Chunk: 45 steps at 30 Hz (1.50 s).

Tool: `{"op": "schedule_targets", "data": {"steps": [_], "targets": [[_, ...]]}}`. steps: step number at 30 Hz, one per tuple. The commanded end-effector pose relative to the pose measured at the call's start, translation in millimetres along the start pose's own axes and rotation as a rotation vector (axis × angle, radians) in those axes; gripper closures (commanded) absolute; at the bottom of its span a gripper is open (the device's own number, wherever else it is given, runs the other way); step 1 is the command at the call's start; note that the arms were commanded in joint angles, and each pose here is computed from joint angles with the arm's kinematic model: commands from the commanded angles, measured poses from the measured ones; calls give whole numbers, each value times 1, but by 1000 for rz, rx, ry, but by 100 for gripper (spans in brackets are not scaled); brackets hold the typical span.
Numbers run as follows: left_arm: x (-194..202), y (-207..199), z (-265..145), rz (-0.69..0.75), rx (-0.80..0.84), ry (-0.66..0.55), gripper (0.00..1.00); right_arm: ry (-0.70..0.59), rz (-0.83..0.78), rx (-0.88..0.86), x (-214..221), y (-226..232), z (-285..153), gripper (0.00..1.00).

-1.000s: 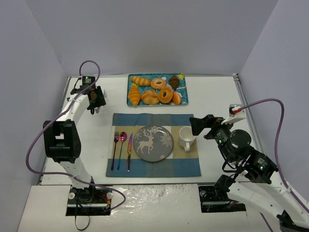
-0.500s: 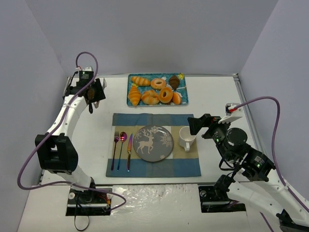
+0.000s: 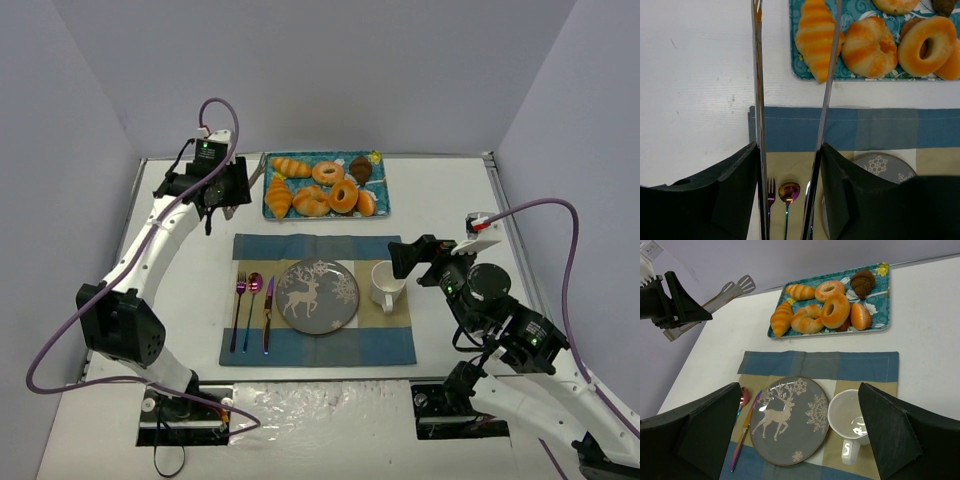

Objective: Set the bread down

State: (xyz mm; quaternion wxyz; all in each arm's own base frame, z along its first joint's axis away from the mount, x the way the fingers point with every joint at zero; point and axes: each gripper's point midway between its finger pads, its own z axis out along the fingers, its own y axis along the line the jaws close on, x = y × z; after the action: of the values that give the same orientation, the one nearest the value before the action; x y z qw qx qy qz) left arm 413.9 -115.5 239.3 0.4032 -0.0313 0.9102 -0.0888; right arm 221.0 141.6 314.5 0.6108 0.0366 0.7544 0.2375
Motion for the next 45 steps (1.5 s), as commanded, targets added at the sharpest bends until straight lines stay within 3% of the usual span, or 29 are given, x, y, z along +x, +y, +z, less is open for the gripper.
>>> {"op": "schedule_targets", "data": {"steps": [1,7,21,45], "targets": [[-19,-32,-15,50,71,-61,55,-43,33,-5,-12,8,8,0],[-1,-47,-6,92,81,-16,55,-45,43,-8,-12,9,8,0],[24,-39,23,136,-42,36,56,-36,48,-19,-5,8,8,0],[37,-39,51,151,-68,70,56,-42,58,-29,-3,5,3,0]]}}
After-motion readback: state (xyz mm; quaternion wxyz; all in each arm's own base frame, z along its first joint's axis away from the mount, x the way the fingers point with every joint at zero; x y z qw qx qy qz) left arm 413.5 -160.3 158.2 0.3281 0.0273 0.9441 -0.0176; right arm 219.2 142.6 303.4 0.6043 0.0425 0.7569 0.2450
